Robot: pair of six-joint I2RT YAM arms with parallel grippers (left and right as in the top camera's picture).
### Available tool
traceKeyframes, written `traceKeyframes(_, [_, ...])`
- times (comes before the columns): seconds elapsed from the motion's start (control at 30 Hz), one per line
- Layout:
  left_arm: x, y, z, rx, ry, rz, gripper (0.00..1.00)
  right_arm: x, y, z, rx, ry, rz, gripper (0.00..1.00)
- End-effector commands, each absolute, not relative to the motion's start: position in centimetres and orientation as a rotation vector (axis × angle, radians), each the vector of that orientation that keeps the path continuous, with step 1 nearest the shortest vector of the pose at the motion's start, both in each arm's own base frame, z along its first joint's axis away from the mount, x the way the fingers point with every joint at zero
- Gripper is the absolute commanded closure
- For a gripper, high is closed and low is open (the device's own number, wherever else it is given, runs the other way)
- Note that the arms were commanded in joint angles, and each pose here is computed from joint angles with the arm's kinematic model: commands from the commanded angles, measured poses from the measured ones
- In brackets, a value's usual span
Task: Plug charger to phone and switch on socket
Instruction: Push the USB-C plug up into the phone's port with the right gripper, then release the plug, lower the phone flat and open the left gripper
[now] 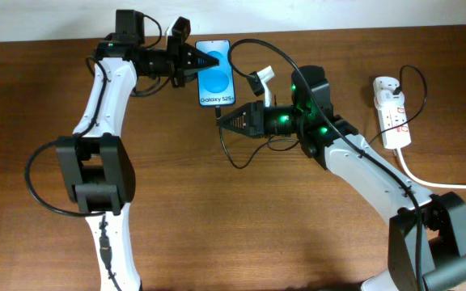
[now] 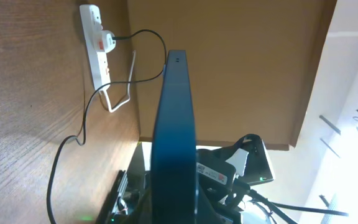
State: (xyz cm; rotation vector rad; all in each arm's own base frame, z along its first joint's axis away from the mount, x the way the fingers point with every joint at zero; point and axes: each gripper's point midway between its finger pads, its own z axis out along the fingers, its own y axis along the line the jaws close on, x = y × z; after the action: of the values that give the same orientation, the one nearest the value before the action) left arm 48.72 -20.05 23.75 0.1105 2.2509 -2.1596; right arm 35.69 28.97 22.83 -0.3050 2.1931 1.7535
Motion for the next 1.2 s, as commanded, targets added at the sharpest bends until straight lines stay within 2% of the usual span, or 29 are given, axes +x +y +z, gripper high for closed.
traceKeyframes(0.0, [47.5,-21.5,25.1,0.224,2.197,-2.215,1.00,38.0,27.7,23.2,-0.233,2.148,1.647,0.96])
traceKeyframes(0.4, [47.0,-22.6,25.1,0.254,2.203,-2.224,1.00,38.4,27.5,23.1,-0.214,2.148,1.626,0.96])
traceKeyframes(0.53, [49.0,-18.6,25.3,0.194,2.154,-2.160,1.00,37.6,27.8,23.1,-0.243,2.160,1.668,0.95])
traceKeyframes(0.57, [49.5,-17.2,25.3,0.159,2.144,-2.147,1.00,37.6,27.8,23.1,-0.242,2.163,1.668,0.89])
traceKeyframes(0.67, [50.0,-15.7,25.3,0.124,2.134,-2.133,1.00,37.5,27.8,23.1,-0.244,2.162,1.671,0.57])
traceKeyframes(0.7, [50.0,-15.9,25.3,0.127,2.135,-2.134,1.00,37.5,27.8,23.1,-0.246,2.162,1.672,0.53])
traceKeyframes(0.87, [50.2,-15.9,24.9,0.239,2.089,-2.039,1.00,38.0,26.3,23.2,-0.245,2.153,1.681,0.51])
traceKeyframes(0.93, [50.7,-15.4,21.3,0.067,2.298,-1.849,1.00,38.3,24.6,21.8,-0.181,2.215,1.654,0.51])
traceKeyframes(1.0, [48.8,-14.0,15.6,-0.023,2.622,-1.507,1.00,38.6,22.2,19.5,-0.052,2.314,1.589,0.50])
traceKeyframes(1.03, [47.3,-14.1,14.5,0.017,2.711,-1.440,1.00,38.8,21.3,18.2,-0.010,2.363,1.514,0.46])
traceKeyframes(1.17, [44.5,-13.0,12.8,0.085,2.875,-1.305,1.00,38.2,18.7,14.4,0.062,2.562,1.209,0.41])
